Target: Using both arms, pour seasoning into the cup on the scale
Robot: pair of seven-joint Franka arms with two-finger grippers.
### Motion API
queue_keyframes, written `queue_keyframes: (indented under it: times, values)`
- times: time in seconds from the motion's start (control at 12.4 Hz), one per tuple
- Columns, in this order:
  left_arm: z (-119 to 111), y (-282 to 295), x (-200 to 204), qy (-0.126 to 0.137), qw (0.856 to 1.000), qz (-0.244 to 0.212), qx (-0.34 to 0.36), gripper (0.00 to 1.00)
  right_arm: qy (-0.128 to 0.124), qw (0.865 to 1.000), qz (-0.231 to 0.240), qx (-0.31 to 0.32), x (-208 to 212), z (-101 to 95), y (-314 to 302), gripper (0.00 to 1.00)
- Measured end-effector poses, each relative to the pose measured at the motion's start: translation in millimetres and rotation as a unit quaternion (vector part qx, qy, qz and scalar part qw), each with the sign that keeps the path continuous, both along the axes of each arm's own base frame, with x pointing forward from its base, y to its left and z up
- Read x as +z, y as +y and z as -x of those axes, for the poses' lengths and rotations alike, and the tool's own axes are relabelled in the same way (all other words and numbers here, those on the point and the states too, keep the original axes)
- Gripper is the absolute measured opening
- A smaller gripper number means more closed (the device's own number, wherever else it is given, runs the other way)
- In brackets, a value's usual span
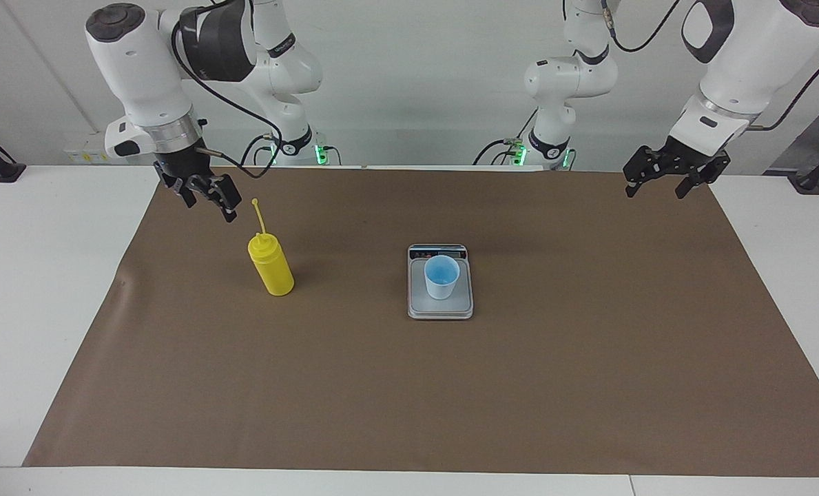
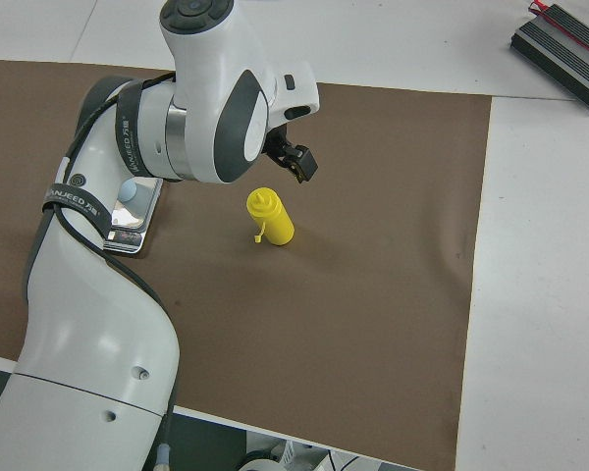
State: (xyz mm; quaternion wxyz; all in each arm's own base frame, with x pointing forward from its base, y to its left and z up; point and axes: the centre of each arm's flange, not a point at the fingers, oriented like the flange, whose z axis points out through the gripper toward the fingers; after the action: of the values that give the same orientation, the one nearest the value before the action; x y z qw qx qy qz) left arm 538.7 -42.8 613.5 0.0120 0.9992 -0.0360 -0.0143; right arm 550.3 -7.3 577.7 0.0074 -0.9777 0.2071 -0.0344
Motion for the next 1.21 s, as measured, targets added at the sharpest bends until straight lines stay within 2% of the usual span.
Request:
queue_keyframes:
  times: [0.16, 0.4, 0.89, 1.21]
  values:
    - [0.0, 0.0, 0.0, 0.0, 1.0, 0.0, 0.0, 1.0, 0.003, 1.0, 0.0, 0.002, 17.0, -12.9, 1.0, 1.0]
    - [0.0, 0.0, 0.0, 0.0, 1.0, 0.0, 0.0, 1.0, 0.01, 1.0, 0.0, 0.012, 34.5, -20.6, 12.3, 1.0]
    - [0.0, 0.0, 0.0, 0.0, 1.0, 0.0, 0.0, 1.0, 0.046, 0.998, 0.007, 0.051, 28.4, -8.6, 56.0, 1.0]
    - [0.0, 0.0, 0.0, 0.0, 1.0, 0.0, 0.0, 1.0, 0.045, 0.996, 0.011, 0.078, 13.5, -5.5, 41.9, 1.0]
